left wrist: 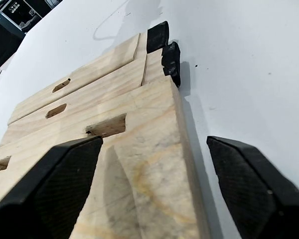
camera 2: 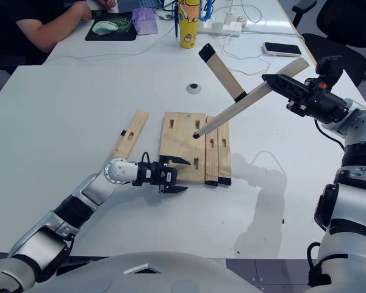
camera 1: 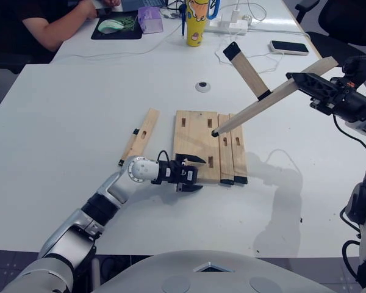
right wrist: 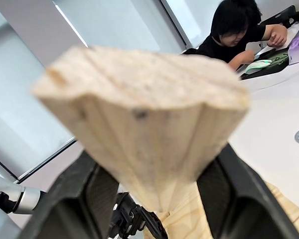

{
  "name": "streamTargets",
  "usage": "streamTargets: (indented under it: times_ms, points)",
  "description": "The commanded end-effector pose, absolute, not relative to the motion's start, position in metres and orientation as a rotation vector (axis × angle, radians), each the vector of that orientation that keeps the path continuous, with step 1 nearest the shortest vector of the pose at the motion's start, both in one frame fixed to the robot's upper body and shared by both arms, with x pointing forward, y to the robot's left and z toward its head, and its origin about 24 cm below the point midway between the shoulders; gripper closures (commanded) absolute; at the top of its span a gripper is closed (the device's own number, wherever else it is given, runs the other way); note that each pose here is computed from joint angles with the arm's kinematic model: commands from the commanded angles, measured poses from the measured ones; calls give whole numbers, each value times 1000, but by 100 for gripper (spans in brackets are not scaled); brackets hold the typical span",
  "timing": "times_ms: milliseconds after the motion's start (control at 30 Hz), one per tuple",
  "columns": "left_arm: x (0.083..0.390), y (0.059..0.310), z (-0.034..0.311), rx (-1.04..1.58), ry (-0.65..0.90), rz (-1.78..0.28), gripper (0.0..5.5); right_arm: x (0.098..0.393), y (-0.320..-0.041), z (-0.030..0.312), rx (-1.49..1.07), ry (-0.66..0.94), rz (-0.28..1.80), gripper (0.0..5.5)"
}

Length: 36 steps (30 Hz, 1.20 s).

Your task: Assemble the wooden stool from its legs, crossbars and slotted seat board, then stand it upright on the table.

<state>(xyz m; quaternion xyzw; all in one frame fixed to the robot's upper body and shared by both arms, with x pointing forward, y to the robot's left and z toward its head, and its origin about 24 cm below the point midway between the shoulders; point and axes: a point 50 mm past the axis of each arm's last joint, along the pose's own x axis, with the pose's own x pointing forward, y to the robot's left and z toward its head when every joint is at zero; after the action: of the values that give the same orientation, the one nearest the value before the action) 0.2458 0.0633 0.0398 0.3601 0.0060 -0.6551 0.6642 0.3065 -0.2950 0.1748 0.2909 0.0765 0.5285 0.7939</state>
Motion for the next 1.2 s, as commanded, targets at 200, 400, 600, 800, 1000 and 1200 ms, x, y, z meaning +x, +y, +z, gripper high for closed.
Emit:
streamTargets:
  times_ms: [200,400,600,800,1000,1200]
  points:
    - [266,87,21,856,240,-1305,161,302,-281,186,517,164,1266,344]
    - [266,92,16,792,293,-1299,161,308,-256,188,369,171,1328,344]
    - [263,97,11,690,381,-1329,161,317,-245,184,270,181,1355,344]
    - [263,96,12,656,395,-1340,161,323,-240,184,197,199,1384,344]
    - [263,96,13,650,394,-1340,161,326,-240,178,138,214,1378,344]
    - [263,95,12,649,394,-1341,161,327,-239,170,45,243,1361,345]
